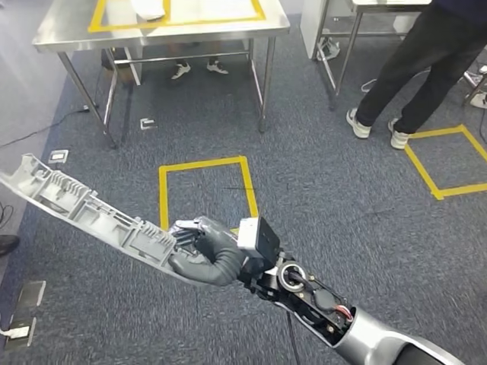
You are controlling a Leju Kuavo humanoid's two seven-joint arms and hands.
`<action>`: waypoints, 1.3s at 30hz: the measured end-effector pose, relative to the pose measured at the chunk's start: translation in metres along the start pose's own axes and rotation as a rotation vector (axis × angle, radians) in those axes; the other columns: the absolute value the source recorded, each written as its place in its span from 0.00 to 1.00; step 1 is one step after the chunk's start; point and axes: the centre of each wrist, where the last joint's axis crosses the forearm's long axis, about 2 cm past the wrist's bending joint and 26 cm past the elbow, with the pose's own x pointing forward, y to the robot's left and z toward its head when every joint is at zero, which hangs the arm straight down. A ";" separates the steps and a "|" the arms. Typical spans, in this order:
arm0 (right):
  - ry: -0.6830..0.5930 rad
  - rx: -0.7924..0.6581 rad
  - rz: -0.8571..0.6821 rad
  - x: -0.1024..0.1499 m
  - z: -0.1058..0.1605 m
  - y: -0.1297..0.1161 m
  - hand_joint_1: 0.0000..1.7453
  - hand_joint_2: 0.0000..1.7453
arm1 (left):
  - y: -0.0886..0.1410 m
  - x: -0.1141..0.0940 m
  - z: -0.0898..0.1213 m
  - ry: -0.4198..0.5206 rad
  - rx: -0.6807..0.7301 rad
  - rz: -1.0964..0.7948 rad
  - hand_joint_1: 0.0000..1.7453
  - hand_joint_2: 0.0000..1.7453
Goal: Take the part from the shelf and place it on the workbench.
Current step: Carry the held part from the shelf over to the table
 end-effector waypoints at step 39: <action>0.001 0.014 -0.003 -0.001 0.002 0.002 1.00 1.00 | 0.001 0.000 0.000 0.003 0.002 0.010 0.00 1.00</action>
